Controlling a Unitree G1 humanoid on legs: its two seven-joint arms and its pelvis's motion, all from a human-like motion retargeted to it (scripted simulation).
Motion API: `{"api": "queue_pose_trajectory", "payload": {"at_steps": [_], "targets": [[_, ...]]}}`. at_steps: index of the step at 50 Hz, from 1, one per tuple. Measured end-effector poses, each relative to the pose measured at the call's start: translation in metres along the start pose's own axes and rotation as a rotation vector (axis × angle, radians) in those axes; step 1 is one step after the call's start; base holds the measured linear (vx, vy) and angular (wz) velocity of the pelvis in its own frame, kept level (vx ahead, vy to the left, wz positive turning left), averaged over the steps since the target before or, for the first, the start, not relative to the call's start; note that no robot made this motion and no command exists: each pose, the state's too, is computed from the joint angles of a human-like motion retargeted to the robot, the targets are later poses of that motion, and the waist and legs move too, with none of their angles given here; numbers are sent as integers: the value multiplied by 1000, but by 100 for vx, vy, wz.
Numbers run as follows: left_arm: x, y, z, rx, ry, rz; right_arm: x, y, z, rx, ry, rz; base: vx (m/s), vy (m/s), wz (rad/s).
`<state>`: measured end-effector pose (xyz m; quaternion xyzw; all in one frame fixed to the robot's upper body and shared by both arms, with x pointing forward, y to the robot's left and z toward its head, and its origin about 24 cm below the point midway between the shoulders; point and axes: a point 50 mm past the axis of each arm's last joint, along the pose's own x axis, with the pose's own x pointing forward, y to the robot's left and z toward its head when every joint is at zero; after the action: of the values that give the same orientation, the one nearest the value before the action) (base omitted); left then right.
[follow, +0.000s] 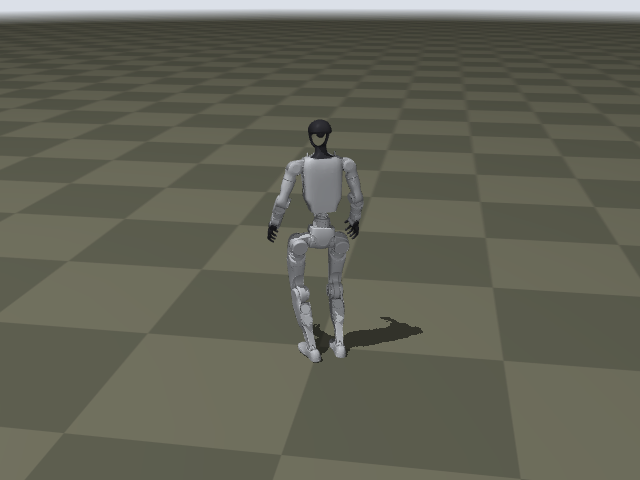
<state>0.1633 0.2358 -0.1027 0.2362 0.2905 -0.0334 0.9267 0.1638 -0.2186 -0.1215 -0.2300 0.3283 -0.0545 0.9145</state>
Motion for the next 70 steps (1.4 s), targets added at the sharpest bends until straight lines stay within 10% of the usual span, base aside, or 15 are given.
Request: {"api": "queue_pose_trajectory", "payload": {"at_steps": [30, 55, 70], "targets": [[15, 29, 88, 0, -376, 163, -11, 1, -10, 26, -7, 102, -5, 4, -5], [-71, -23, -54, -30, 114, -19, -4, -22, 109, -23, -567, -94, 0, -1, 7], [17, 28, 118, -25, -498, 312, -13, 12, 54, -20, -356, 92, 0, 2, -1]]}}
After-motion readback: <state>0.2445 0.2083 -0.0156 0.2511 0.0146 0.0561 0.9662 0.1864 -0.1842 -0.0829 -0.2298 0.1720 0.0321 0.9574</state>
